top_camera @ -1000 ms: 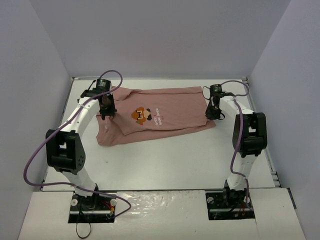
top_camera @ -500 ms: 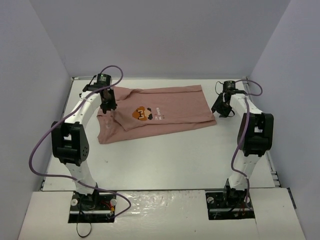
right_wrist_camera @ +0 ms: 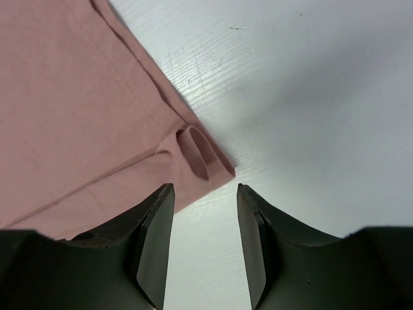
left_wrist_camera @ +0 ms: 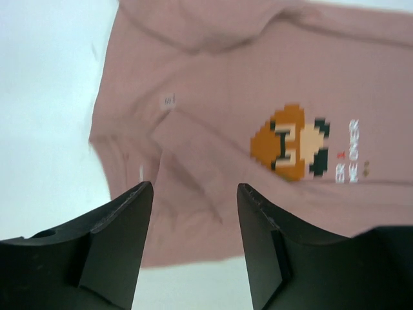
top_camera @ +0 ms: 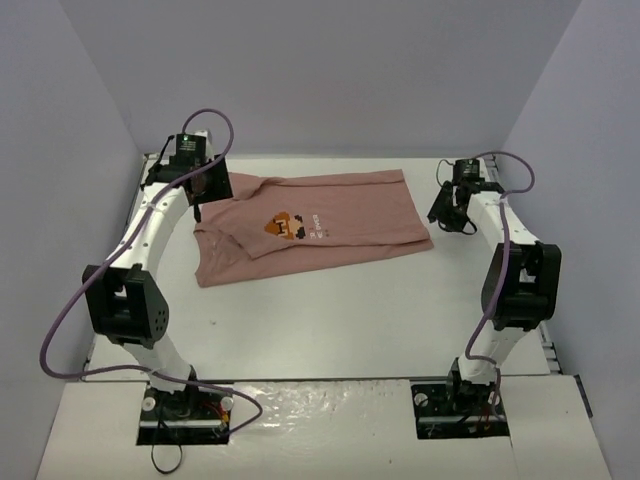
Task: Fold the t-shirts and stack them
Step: Fold the flattened tshirt in 1/3 of the way
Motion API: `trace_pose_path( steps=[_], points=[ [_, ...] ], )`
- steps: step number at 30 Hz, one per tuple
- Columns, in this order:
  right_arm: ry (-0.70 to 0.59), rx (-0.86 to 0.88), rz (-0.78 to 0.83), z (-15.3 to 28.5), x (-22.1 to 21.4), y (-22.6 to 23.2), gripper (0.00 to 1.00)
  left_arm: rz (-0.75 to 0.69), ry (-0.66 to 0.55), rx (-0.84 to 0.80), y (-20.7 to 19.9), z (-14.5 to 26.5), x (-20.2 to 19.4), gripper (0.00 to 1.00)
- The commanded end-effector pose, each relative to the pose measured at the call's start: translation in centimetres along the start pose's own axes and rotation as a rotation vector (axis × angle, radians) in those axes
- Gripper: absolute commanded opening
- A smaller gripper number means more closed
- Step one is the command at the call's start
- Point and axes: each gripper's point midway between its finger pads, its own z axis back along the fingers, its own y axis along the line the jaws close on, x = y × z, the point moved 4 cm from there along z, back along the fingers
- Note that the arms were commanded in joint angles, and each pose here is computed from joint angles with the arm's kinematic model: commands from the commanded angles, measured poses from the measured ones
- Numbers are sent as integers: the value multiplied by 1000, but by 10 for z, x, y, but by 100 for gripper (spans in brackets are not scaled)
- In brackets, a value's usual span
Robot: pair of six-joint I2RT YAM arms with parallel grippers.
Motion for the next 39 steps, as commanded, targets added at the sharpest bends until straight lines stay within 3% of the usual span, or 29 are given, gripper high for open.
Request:
trace_pose_path(
  steps=[1,5,11,22,26,32,39],
  points=[
    [-121,77,43,44,10,14,40,39,30,41,19,30,-46,52],
    [-129,142,101,47,-8,36,40,55,129,70,31,17,-92,51],
    [-73,256,196,31,-43,67,34,75,213,120,40,-8,-120,51],
    [40,225,263,-29,-90,53,28,150,305,209,55,-53,-167,47],
    [79,156,227,-36,-109,31,21,160,351,245,64,-50,-180,44],
    [143,57,126,-23,-141,-8,20,192,402,301,84,-31,-199,41],
    [76,77,111,8,-131,-5,20,184,373,309,91,-7,-196,42]
  ],
)
